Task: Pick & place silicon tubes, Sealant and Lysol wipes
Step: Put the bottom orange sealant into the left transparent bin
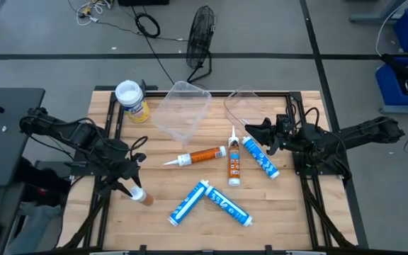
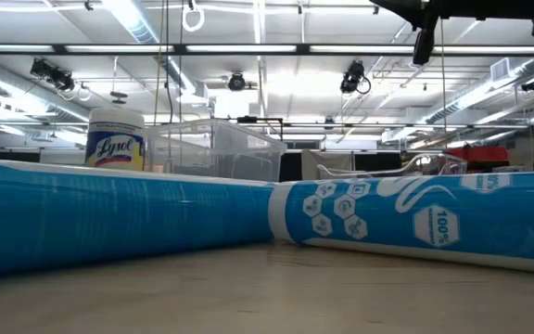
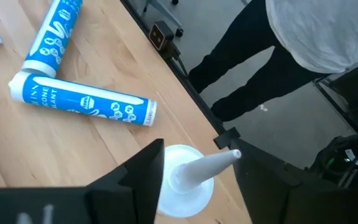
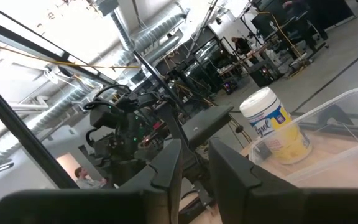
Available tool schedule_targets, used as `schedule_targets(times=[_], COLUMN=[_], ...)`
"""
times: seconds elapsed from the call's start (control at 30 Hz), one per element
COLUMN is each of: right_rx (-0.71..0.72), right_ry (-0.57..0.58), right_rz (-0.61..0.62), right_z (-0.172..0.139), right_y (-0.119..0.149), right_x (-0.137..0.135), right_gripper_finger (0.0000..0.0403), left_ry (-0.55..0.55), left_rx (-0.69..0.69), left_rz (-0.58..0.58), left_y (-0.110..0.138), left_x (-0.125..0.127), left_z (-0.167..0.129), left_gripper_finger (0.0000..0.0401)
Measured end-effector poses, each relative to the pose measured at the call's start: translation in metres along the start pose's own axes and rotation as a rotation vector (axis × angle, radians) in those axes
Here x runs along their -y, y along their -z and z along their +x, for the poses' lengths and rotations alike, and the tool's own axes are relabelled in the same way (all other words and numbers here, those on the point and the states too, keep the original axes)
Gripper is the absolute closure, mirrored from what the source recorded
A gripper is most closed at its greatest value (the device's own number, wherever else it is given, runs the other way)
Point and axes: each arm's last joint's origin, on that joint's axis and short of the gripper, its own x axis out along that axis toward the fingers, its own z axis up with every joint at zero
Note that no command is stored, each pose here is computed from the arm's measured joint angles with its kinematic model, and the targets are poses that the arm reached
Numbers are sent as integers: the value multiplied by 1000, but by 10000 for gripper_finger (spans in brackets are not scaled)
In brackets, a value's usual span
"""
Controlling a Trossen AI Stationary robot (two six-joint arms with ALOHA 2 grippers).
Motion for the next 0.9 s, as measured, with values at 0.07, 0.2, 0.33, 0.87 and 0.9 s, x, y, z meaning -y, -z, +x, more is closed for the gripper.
schedule_targets(times=[0.07, 0.2, 0.33, 0.87, 0.9], right_rx=[0, 1, -1, -14, -15], right_ry=[0, 1, 2, 12, 12], right_rz=[0, 0, -1, -7, -7], right_z=[0, 0, 0, 0, 0], right_y=[0, 0, 0, 1, 2], right_x=[0, 0, 0, 1, 1], right_gripper_finger=[318, 318, 318, 318, 318], left_ry=[11, 13, 21, 24, 27], left_rx=[-8, -28, -45, -44, -40], left_rz=[-2, -3, -2, 10, 11], left_y=[1, 3, 5, 5, 4], left_x=[0, 0, 0, 0, 1], left_z=[0, 0, 0, 0, 0], left_gripper_finger=[233, 274, 316, 370, 371])
